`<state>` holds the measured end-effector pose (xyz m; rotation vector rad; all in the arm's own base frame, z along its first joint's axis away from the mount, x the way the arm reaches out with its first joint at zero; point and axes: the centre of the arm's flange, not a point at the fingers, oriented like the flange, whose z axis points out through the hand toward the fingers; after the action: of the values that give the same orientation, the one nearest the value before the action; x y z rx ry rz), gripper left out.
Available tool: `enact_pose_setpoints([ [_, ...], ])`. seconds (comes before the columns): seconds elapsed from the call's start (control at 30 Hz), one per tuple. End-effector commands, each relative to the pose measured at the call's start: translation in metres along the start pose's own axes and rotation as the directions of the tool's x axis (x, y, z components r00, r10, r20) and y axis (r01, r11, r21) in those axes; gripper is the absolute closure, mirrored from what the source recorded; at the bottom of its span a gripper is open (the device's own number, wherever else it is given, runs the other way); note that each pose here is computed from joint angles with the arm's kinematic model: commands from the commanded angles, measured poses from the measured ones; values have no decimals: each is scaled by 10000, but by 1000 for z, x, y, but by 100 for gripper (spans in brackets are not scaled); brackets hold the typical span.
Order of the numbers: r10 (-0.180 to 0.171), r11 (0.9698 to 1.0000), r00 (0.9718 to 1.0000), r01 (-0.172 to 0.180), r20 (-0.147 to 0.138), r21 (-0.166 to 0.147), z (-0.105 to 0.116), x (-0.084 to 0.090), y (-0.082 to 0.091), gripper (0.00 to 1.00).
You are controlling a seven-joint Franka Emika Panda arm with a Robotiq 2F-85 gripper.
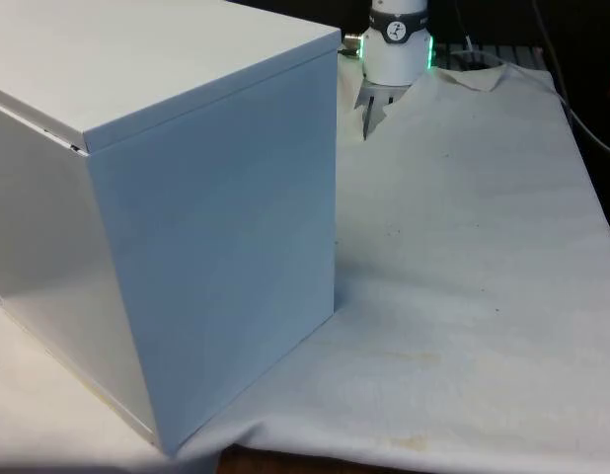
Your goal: Open the drawer, then close it.
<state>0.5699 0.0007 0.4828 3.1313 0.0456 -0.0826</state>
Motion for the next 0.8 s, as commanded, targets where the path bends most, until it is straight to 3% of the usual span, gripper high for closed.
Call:
enact_pose_setpoints([
  [0.0,-19,10000,10000,19,15,6,2,3,0,0],
  [0.27,-34,10000,10000,34,-18,-41,6,6,2,0],
  [0.53,-74,10000,9999,74,-112,-35,7,-10,10,0],
  [0.57,-60,10000,10000,61,68,-13,9,-7,8,0],
  [0.6,-72,10000,9999,71,-119,-29,8,-13,11,0],
  [0.77,-93,10000,9996,93,-265,16,11,-28,19,0],
])
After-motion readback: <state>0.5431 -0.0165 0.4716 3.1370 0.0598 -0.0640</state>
